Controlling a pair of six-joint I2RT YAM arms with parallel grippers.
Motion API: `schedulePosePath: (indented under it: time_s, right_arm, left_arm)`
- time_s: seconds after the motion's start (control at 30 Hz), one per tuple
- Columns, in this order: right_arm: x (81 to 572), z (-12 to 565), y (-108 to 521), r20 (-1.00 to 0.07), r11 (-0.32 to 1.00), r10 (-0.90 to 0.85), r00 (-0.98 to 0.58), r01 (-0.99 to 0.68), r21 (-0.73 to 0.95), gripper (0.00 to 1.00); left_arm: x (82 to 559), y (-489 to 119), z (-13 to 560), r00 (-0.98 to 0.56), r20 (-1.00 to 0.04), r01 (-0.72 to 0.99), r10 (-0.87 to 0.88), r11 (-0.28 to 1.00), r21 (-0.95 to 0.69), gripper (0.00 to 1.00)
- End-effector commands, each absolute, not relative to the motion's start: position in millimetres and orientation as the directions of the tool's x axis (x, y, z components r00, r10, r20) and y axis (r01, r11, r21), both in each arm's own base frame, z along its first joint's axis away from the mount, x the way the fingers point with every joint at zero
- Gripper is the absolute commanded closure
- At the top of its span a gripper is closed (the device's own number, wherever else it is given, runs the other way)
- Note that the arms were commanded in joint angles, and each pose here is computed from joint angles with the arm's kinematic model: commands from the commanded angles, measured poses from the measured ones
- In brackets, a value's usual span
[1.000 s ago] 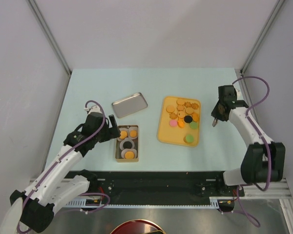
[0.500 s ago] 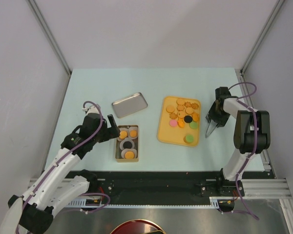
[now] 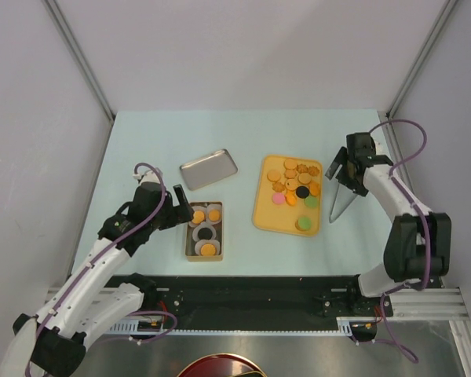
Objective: Pack the cookies
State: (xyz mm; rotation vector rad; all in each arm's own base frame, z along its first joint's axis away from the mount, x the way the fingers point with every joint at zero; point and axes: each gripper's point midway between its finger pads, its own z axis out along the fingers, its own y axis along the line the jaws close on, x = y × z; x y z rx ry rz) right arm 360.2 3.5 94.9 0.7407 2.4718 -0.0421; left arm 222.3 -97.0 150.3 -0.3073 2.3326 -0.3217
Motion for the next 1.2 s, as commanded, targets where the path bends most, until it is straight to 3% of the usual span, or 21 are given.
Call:
schedulePosePath:
  time_s: [0.0, 0.2, 0.5, 0.63, 0.7, 0.77, 0.83, 0.9, 0.97, 1.17]
  right_arm:
    - [354.7, 171.4, 30.4, -0.663, 0.867, 0.471, -0.582, 0.443, 0.227, 0.1]
    - [324.3, 235.4, 135.9, -0.798, 0.937, 0.319, -0.512, 0.042, 0.348, 0.16]
    - [286.6, 200.9, 191.5, -0.845, 0.97, 0.169, -0.508, -0.067, 0.234, 0.23]
    - [274.4, 192.1, 212.7, -0.856, 0.963, 0.127, -0.502, -0.144, 0.227, 0.27]
    - [269.8, 194.8, 227.0, -0.851, 0.941, 0.115, -0.513, -0.217, 0.258, 0.33]
    - [266.1, 197.4, 235.0, -0.849, 0.927, 0.108, -0.517, -0.257, 0.274, 0.4]
    - [265.6, 202.0, 241.1, -0.856, 0.914, 0.102, -0.506, -0.293, 0.282, 0.47]
    - [264.1, 207.4, 246.6, -0.861, 0.897, 0.102, -0.498, -0.328, 0.296, 0.48]
    - [264.3, 210.5, 250.1, -0.863, 0.889, 0.094, -0.496, -0.349, 0.297, 0.44]
    - [266.7, 200.8, 253.8, -0.848, 0.889, 0.072, -0.525, -0.352, 0.293, 0.42]
  left_arm:
    - [230.6, -102.9, 161.9, -0.673, -0.664, -0.114, -0.325, 0.933, -0.341, 0.0]
    - [260.0, -115.4, 182.8, -0.672, -0.661, -0.129, -0.335, 0.931, -0.341, 0.0]
    - [355.1, -110.5, 200.3, -0.608, -0.683, -0.314, -0.405, 0.913, -0.263, 0.02]
    - [392.8, -91.3, 180.4, -0.586, -0.675, -0.394, -0.449, 0.885, -0.247, 0.16]
    - [406.0, -80.5, 151.4, -0.63, -0.611, -0.441, -0.479, 0.868, -0.226, 0.19]
    - [421.5, -73.3, 135.5, -0.652, -0.582, -0.465, -0.486, 0.863, -0.199, 0.31]
    - [435.5, -74.7, 133.9, -0.662, -0.576, -0.455, -0.479, 0.868, -0.199, 0.56]
    - [443.5, -76.3, 121.2, -0.683, -0.565, -0.446, -0.463, 0.877, -0.18, 0.55]
    - [452.7, -79.5, 123.1, -0.678, -0.572, -0.436, -0.462, 0.879, -0.193, 0.46]
    - [462.4, -81.9, 101.5, -0.696, -0.557, -0.435, -0.453, 0.883, -0.176, 0.44]
